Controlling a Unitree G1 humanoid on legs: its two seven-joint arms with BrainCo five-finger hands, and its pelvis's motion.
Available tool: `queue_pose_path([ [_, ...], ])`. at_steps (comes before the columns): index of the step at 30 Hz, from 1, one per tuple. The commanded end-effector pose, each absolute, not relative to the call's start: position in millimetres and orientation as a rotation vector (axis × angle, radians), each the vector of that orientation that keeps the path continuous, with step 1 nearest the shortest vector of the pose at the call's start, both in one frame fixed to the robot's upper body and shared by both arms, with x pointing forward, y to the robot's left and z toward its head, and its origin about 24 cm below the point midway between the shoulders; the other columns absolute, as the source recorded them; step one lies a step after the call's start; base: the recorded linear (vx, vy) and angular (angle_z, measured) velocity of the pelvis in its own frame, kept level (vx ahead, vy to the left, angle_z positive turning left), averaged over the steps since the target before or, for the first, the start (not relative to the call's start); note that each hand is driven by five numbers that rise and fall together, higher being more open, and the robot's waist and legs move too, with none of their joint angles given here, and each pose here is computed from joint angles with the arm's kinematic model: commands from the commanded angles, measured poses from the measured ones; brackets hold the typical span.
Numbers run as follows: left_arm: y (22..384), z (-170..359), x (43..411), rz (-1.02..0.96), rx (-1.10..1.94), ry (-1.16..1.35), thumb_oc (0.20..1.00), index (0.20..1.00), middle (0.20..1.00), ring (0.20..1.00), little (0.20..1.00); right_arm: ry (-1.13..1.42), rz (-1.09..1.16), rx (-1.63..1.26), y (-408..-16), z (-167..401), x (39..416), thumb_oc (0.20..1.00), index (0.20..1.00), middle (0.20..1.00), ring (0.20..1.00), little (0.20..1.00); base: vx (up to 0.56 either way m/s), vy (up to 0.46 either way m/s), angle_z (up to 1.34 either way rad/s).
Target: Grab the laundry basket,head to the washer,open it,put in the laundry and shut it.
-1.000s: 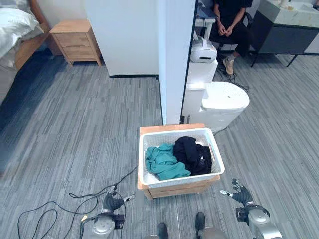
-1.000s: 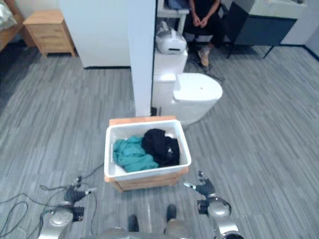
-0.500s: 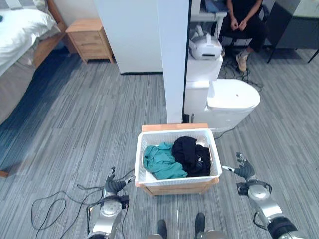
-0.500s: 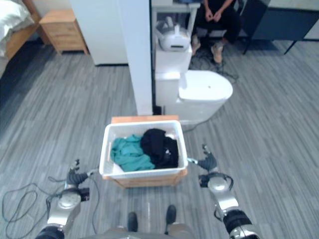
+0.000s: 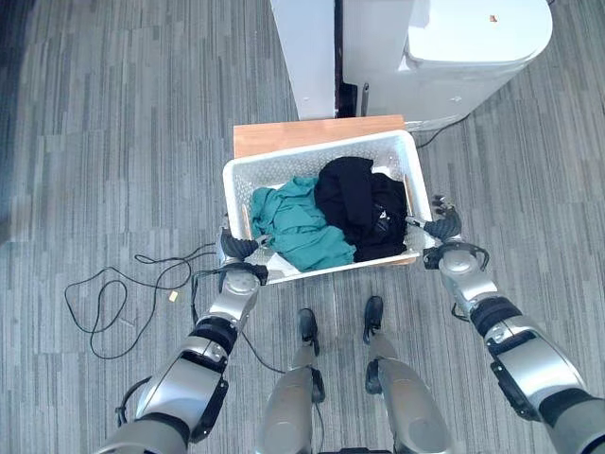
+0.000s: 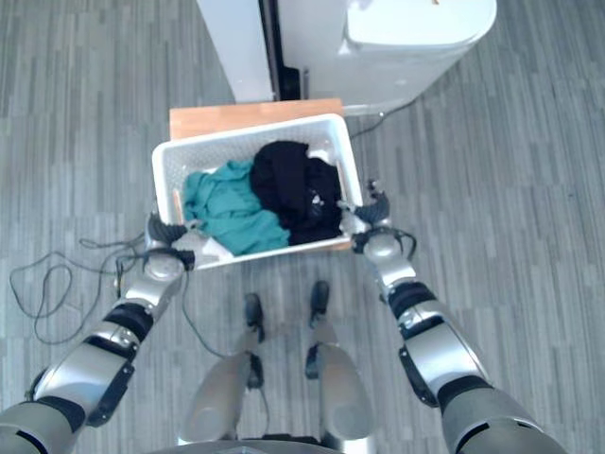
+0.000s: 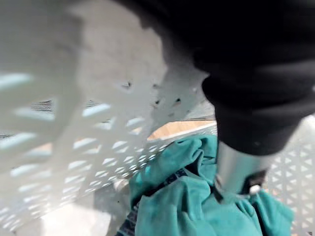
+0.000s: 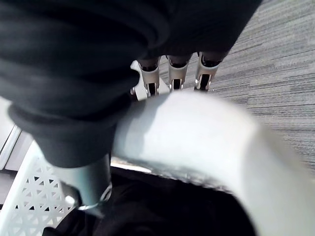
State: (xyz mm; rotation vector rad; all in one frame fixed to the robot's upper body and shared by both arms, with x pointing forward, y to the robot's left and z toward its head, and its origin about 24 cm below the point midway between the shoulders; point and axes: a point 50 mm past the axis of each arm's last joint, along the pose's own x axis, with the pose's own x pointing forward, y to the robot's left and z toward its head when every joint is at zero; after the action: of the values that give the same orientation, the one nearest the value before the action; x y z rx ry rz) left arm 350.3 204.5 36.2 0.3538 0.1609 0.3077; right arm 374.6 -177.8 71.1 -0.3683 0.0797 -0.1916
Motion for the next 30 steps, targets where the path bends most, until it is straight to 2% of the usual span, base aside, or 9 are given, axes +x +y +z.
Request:
queue_pose_path([
  [1, 186, 20, 342, 0.207, 0.354, 0.183, 0.2, 0.2, 0.2, 0.2, 0.2, 0.143, -0.134, -0.336, -166, 46, 362, 0.2, 0.2, 0.2, 0.2, 0.2, 0.05, -0.008, 0.08],
  [4, 182, 18, 337, 0.196, 0.313, 0.169, 0.2, 0.2, 0.2, 0.2, 0.2, 0.114, -0.112, -0.309, -161, 45, 356, 0.2, 0.2, 0.2, 0.2, 0.2, 0.04, -0.018, 0.1],
  [10, 181, 1, 301, 0.209, 0.155, 0.164, 0.2, 0.2, 0.2, 0.2, 0.2, 0.021, -0.069, -0.269, -166, 42, 326, 0.2, 0.2, 0.2, 0.2, 0.2, 0.08, -0.032, 0.0],
  [12, 191, -5, 273, 0.21, 0.083, 0.163, 0.2, 0.2, 0.2, 0.2, 0.2, -0.026, -0.061, -0.259, -181, 45, 301, 0.2, 0.2, 0.2, 0.2, 0.2, 0.13, -0.076, -0.03],
  [14, 191, -6, 272, 0.21, 0.083, 0.166, 0.2, 0.2, 0.2, 0.2, 0.2, -0.023, -0.061, -0.259, -181, 44, 300, 0.2, 0.2, 0.2, 0.2, 0.2, 0.08, -0.05, 0.02],
  [21, 199, 2, 221, 0.097, 0.101, 0.124, 0.2, 0.2, 0.2, 0.2, 0.2, -0.079, -0.016, -0.219, -198, 47, 241, 0.2, 0.2, 0.2, 0.2, 0.2, 0.03, -0.049, -0.05],
  [26, 184, -1, 213, -0.005, 0.126, 0.145, 0.2, 0.2, 0.2, 0.2, 0.2, -0.028, -0.026, -0.209, -205, 38, 224, 0.2, 0.2, 0.2, 0.2, 0.2, 0.0, 0.148, -0.73],
  [30, 179, 12, 223, -0.047, 0.169, 0.082, 0.2, 0.2, 0.2, 0.2, 0.2, -0.061, -0.019, -0.174, -197, 44, 228, 0.2, 0.2, 0.2, 0.2, 0.2, -0.15, 0.145, -1.4],
])
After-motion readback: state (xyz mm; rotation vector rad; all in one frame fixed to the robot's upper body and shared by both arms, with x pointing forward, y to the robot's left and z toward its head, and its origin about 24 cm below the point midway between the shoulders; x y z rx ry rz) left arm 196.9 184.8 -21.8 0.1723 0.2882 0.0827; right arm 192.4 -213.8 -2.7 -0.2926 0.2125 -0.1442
